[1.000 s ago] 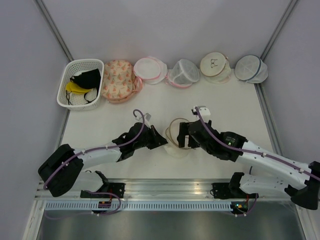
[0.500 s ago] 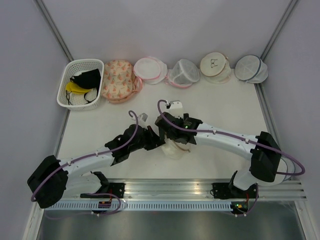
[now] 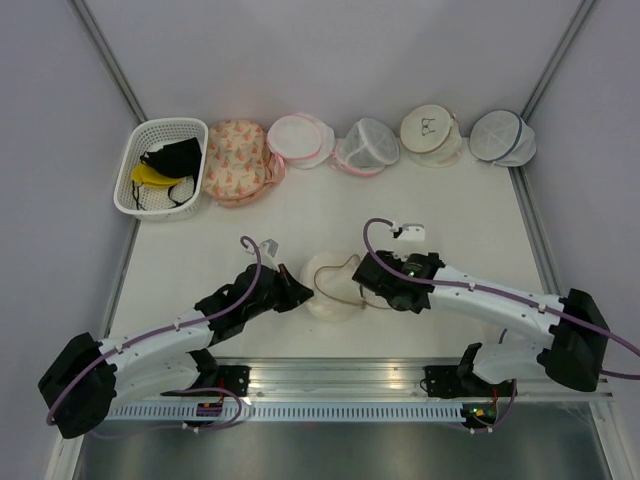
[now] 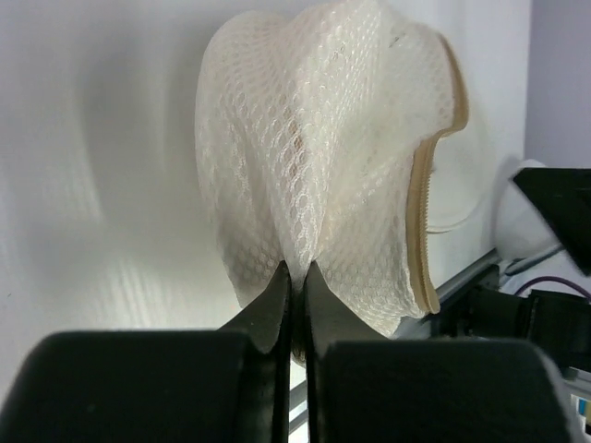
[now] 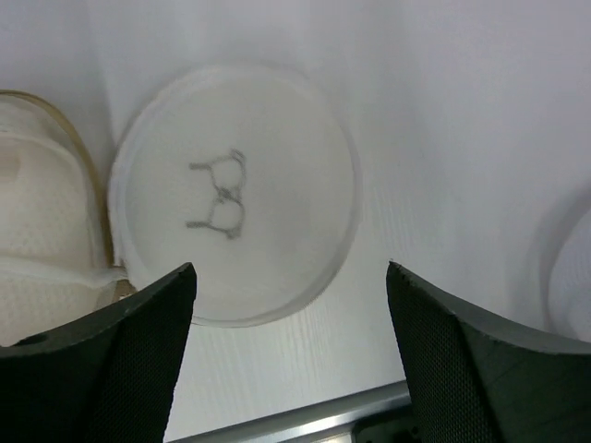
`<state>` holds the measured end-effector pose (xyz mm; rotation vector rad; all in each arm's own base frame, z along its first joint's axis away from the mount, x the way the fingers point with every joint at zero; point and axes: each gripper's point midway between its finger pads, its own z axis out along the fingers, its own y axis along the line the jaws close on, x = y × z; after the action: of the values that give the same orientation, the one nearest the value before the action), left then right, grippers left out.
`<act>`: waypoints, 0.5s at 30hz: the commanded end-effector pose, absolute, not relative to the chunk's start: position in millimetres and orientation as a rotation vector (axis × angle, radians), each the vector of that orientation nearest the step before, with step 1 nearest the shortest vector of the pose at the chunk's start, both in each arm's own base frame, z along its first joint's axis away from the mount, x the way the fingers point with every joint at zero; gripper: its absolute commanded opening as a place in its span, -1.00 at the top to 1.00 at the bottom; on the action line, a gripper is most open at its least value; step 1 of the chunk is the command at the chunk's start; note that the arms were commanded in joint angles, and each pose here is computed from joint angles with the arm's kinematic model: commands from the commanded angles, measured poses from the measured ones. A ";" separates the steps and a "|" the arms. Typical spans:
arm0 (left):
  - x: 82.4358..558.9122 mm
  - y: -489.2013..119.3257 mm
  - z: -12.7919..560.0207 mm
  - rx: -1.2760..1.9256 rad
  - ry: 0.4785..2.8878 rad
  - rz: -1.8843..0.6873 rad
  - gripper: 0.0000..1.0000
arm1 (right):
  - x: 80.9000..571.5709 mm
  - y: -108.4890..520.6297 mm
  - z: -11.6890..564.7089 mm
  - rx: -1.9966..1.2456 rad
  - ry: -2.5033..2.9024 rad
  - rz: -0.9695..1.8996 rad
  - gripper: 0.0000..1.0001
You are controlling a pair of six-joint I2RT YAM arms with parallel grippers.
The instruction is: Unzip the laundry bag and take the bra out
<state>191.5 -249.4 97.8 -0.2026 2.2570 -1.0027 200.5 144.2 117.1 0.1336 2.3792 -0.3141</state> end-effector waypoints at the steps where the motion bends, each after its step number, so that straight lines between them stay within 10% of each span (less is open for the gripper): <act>1: 188.9 -241.4 78.2 -0.198 2.272 -0.952 0.96 | 202.6 157.5 132.3 0.123 2.346 -0.130 -0.73; 8: 184.5 -242.7 59.9 -0.214 2.276 -0.990 0.96 | 197.0 243.6 155.7 -0.032 2.287 0.520 -0.24; 15: 183.9 -241.6 58.9 -0.214 2.275 -0.988 0.96 | 194.0 280.0 109.3 -0.132 2.377 0.589 -0.22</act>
<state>178.9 -235.4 48.2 -0.2092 2.3270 -0.9441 195.5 249.4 113.1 -0.0645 2.3904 0.4335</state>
